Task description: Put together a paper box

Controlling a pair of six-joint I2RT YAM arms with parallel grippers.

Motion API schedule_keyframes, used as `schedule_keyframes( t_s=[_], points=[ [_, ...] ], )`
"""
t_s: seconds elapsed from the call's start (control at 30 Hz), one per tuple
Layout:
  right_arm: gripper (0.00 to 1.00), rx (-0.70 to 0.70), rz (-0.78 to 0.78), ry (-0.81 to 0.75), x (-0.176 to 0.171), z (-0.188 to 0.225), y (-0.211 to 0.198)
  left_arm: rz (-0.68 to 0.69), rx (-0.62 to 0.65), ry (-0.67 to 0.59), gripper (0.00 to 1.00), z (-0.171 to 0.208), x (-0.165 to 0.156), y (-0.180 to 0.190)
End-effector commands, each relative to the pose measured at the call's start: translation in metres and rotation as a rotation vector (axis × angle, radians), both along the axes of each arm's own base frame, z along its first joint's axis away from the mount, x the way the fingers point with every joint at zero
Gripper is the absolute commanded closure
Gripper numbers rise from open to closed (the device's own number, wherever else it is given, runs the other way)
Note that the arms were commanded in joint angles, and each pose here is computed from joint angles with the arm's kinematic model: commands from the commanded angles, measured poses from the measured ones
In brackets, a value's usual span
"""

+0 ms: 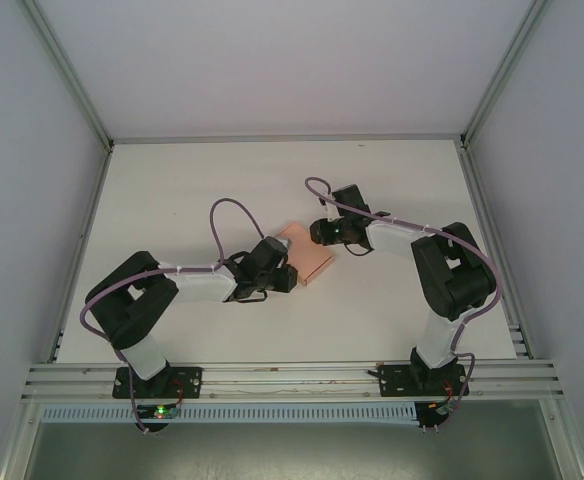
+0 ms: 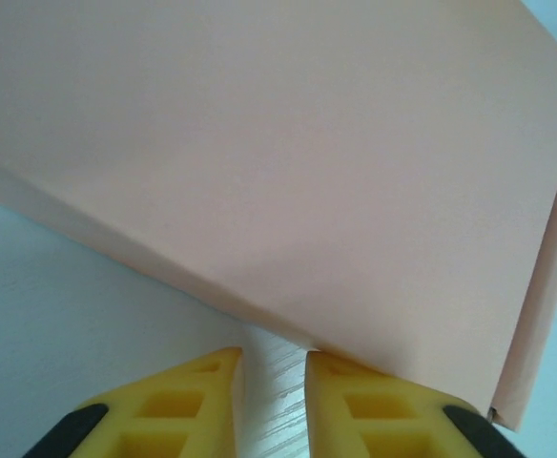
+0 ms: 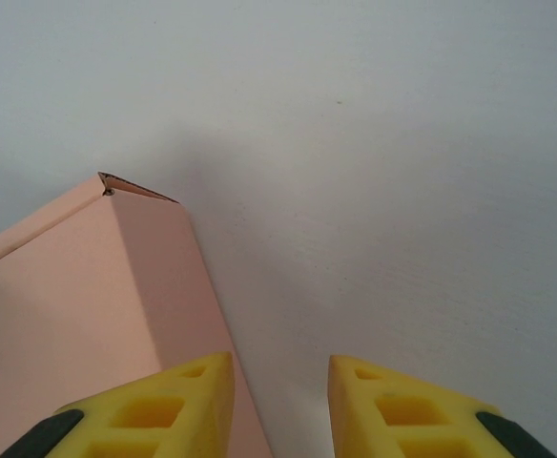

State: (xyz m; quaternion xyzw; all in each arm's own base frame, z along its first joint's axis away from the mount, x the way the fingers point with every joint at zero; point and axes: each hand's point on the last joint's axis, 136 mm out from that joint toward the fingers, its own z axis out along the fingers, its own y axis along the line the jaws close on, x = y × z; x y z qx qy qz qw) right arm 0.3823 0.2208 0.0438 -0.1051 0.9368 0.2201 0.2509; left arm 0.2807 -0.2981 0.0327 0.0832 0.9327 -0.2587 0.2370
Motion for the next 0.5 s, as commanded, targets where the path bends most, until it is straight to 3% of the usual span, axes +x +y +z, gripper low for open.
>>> schedule_keyframes(
  t_s=[0.0,0.17,0.47],
  points=[
    [0.67,-0.06,0.038,0.241,-0.058,-0.039,-0.013,0.13,-0.002,-0.158,0.79,0.017,0.045,0.014],
    [0.75,-0.102,-0.04,0.195,-0.036,-0.031,-0.034,0.156,0.006,-0.143,0.89,0.016,0.037,0.025],
    [0.79,-0.155,-0.102,0.113,-0.009,-0.005,-0.054,0.174,0.071,-0.096,0.82,0.026,0.011,0.053]
  ],
)
